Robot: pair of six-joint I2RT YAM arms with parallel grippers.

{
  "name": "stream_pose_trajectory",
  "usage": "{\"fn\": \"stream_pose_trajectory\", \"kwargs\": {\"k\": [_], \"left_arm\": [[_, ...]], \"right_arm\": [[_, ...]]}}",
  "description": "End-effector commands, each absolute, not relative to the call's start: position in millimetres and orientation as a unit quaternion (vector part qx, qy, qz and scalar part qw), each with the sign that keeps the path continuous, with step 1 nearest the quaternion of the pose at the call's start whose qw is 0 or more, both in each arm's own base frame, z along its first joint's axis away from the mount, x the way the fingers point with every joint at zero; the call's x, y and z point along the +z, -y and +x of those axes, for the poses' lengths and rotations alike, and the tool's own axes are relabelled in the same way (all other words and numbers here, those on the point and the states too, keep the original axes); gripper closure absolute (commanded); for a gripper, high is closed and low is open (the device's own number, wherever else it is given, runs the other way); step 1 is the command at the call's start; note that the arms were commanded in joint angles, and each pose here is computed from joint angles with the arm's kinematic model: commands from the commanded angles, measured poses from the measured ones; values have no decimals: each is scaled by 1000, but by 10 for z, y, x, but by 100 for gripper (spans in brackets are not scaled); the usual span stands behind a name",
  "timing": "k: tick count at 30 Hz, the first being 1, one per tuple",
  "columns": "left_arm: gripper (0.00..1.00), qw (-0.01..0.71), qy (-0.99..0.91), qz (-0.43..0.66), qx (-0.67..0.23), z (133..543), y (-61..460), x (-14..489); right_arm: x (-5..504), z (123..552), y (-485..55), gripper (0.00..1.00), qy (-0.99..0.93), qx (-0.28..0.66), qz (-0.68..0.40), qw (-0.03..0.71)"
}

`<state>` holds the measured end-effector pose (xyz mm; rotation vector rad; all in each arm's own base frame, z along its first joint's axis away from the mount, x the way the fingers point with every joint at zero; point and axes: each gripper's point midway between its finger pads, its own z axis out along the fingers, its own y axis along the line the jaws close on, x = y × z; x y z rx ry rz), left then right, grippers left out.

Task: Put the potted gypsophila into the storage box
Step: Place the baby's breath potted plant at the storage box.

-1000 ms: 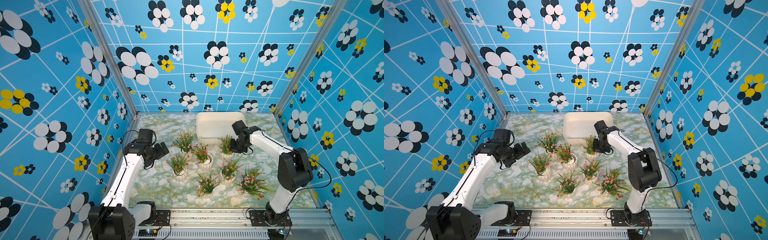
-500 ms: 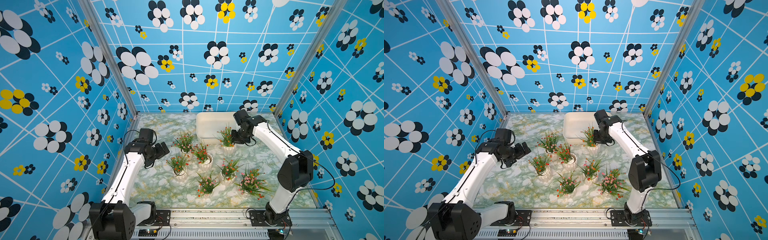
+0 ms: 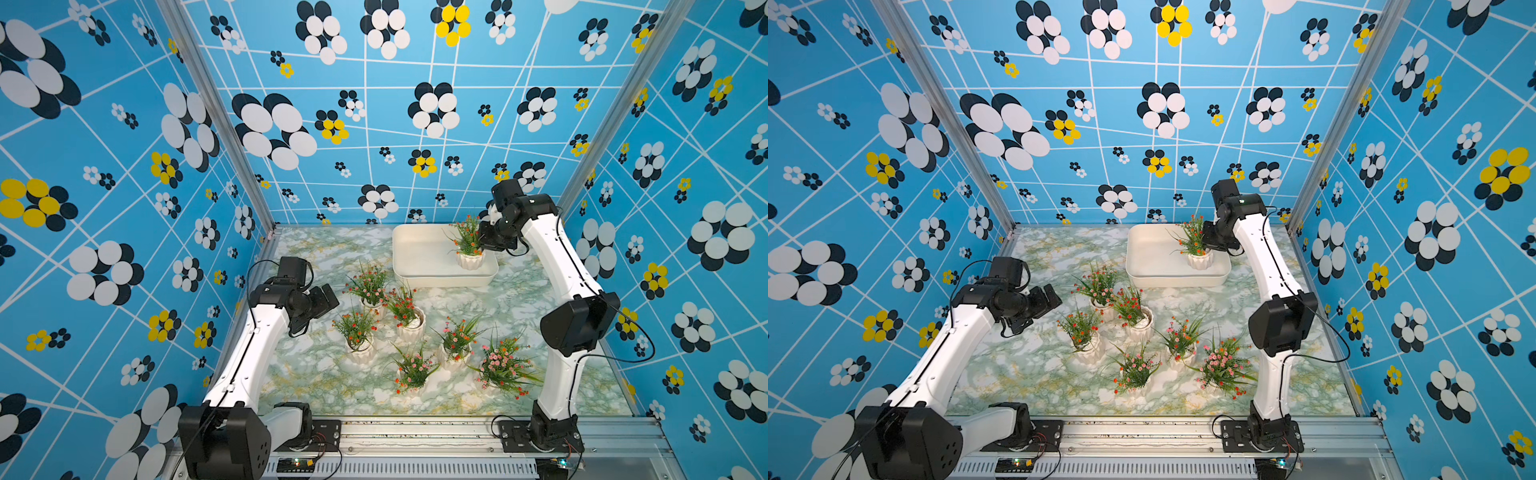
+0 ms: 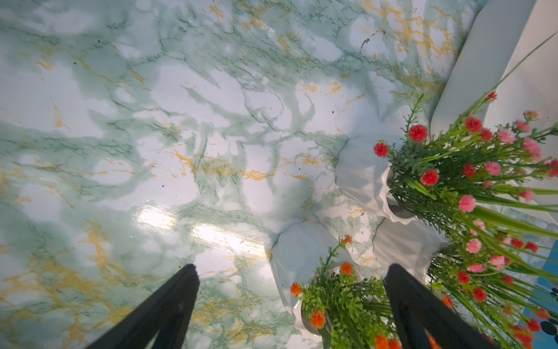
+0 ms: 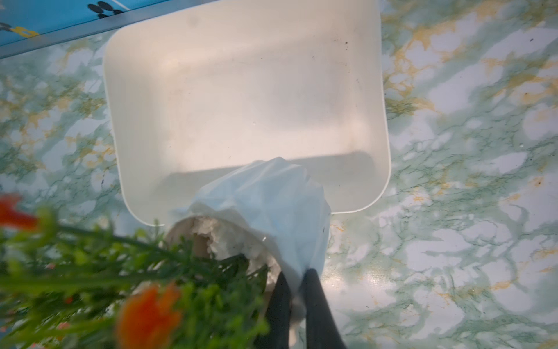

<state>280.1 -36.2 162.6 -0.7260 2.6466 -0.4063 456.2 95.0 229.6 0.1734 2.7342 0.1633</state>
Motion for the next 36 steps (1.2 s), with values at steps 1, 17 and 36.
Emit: {"fn": "stream_pose_trajectory", "kwargs": {"k": [1,17,36], "left_arm": [[0,196,-939,-245,-141,2786,355,1770],[1,194,-938,-251,-137,2754,341,1740],[0,182,-942,-248,-131,2721,337,1584]], "right_arm": [[2335,4670,-833,100,-973,68,83,206],[1615,4966,-511,100,-968,83,155,176],[1077,4886,-507,100,-966,85,189,153]]}}
